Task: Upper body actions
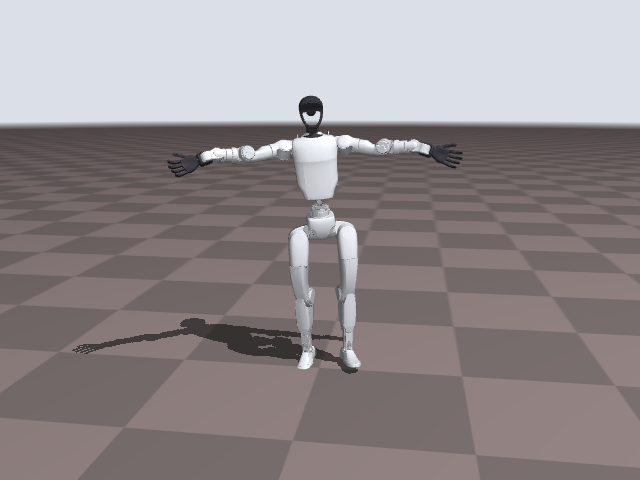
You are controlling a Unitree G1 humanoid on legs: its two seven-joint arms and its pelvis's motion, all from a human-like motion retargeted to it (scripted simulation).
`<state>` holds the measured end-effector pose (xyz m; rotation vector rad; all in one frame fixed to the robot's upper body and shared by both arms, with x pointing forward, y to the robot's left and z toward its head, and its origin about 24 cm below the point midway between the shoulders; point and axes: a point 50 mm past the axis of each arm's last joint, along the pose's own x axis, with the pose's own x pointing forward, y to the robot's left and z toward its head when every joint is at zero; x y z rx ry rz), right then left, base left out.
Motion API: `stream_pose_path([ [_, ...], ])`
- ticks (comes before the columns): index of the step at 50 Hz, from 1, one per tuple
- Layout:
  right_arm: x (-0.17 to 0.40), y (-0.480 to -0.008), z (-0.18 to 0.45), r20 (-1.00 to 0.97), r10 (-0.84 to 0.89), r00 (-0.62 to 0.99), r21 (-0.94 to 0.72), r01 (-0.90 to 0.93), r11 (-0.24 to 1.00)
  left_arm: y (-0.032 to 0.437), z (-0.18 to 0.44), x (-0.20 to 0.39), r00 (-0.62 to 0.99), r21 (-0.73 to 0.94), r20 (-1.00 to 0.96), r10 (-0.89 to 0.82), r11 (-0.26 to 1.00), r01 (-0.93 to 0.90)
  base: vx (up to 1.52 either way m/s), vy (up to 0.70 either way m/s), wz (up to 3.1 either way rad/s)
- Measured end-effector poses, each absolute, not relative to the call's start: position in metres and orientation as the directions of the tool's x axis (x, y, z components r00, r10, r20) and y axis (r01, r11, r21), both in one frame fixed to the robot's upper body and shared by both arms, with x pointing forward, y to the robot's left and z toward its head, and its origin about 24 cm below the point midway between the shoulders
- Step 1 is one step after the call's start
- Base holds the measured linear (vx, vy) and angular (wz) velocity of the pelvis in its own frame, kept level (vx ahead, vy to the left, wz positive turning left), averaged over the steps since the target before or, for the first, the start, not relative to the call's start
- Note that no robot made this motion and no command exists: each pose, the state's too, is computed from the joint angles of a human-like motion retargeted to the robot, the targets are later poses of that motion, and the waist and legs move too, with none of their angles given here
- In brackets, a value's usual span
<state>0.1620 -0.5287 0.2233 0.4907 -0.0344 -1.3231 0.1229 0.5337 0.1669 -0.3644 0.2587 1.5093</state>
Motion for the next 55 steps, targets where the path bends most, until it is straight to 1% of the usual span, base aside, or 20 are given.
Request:
stream_pose_path([
  [2, 0.166, -0.528, 0.226, -0.218, -0.953, 0.208, 0.664, 0.747, 0.011, 0.531, 0.145, 0.117, 0.024, -0.252, -0.453, 0.891, -0.102, -0.962, -0.05, 0.09, 0.05],
  [5, 0.168, -0.522, 0.24, -0.185, -0.982, 0.025, 0.775, 0.618, -0.13, 0.532, 0.147, 0.112, -0.08, -0.349, -0.421, 0.904, -0.243, -0.905, -0.01, 0.02, 0.02],
  [12, 0.218, -0.437, 0.384, 0.559, -0.819, 0.129, 0.395, 0.827, 0.399, 0.51, 0.294, 0.164, -0.027, -0.077, 0.345, 0.938, 0.0, -0.997, 0.01, 0.0, 0.01],
  [15, 0.206, -0.384, 0.439, 0.856, -0.514, 0.046, 0.123, 0.949, 0.29, 0.461, 0.369, 0.182, -0.025, 0.06, 0.722, 0.691, -0.098, -0.993, 0.03, 0.0, 0.1],
  [17, 0.187, -0.331, 0.473, 0.982, -0.187, -0.029, 0.03, 1.0, 0.001, 0.399, 0.429, 0.18, -0.102, -0.008, 0.95, 0.293, -0.305, -0.952, 0.05, -0.03, 0.17],
  [20, 0.146, -0.25, 0.493, 0.916, 0.318, -0.245, 0.316, 0.928, -0.196, 0.305, 0.48, 0.157, -0.123, -0.274, 0.929, -0.349, -0.424, -0.864, 0.08, -0.03, 0.05],
  [22, 0.125, -0.193, 0.481, 0.684, 0.604, -0.409, 0.521, 0.854, -0.011, 0.247, 0.484, 0.144, -0.082, -0.411, 0.749, -0.658, -0.364, -0.836, 0.06, -0.02, -0.02],
  [25, 0.127, -0.134, 0.465, 0.44, 0.718, -0.539, 0.441, 0.826, 0.35, 0.207, 0.468, 0.147, 0.031, -0.355, 0.59, -0.807, -0.293, -0.888, 0.06, 0.01, -0.03],
  [28, 0.137, -0.127, 0.465, 0.38, 0.796, -0.472, 0.315, 0.875, 0.368, 0.193, 0.45, 0.156, 0.157, -0.225, 0.481, -0.863, -0.295, -0.929, -0.03, 0.01, 0.01],
  [30, 0.139, -0.161, 0.485, 0.459, 0.79, -0.406, 0.438, 0.877, 0.196, 0.203, 0.455, 0.156, 0.156, -0.258, 0.475, -0.866, -0.307, -0.916, -0.1, 0.0, 0.03],
  [32, 0.143, -0.228, 0.507, 0.669, 0.681, -0.297, 0.498, 0.86, -0.115, 0.239, 0.473, 0.163, 0.158, -0.294, 0.603, -0.782, -0.402, -0.867, -0.07, -0.03, -0.04],
  [35, 0.131, -0.332, 0.519, 0.943, 0.298, -0.147, 0.286, 0.816, -0.502, 0.326, 0.485, 0.178, 0.165, -0.153, 0.894, -0.416, -0.63, -0.761, -0.06, -0.05, -0.13],
  [36, 0.126, -0.368, 0.519, 0.989, 0.052, -0.137, 0.142, 0.816, -0.56, 0.378, 0.464, 0.176, 0.114, -0.005, 0.985, -0.127, -0.689, -0.725, -0.1, -0.02, -0.17],
  [38, 0.137, -0.425, 0.494, 0.91, -0.393, -0.129, -0.083, 0.874, -0.478, 0.469, 0.395, 0.144, 0.004, 0.309, 0.911, 0.412, -0.676, -0.669, -0.1, -0.02, -0.13],
  [41, 0.155, -0.498, 0.392, 0.473, -0.881, -0.025, -0.226, 0.963, -0.148, 0.537, 0.301, 0.094, -0.112, 0.514, 0.435, 0.894, -0.349, -0.784, -0.06, -0.02, -0.09],
  [44, 0.121, -0.537, 0.294, -0.072, -0.99, 0.125, -0.115, 0.985, 0.132, 0.55, 0.196, 0.077, -0.025, 0.303, -0.214, 0.976, 0.042, -0.952, -0.05, -0.04, -0.03],
  [46, 0.105, -0.537, 0.233, -0.368, -0.898, 0.242, 0.062, 0.97, 0.236, 0.539, 0.131, 0.056, 0.082, 0.057, -0.495, 0.865, 0.126, -0.99, -0.04, -0.07, 0.06],
  [50, 0.101, -0.518, 0.105, -0.573, -0.763, 0.298, 0.462, 0.887, -0.001, 0.51, 0.044, 0.006, 0.04, -0.092, -0.647, 0.761, -0.025, -0.995, 0.01, -0.03, 0.03],
  [53, 0.066, -0.483, 0.013, -0.72, -0.67, 0.179, 0.43, 0.874, -0.228, 0.481, -0.006, -0.014, -0.085, 0.105, -0.682, 0.726, -0.017, -0.994, 0.08, -0.07, 0.14],
  [55, 0.04, -0.45, -0.035, -0.81, -0.578, 0.102, 0.283, 0.93, -0.233, 0.459, -0.034, -0.028, -0.15, 0.313, -0.707, 0.691, 0.115, -0.943, 0.08, -0.11, 0.12],
])
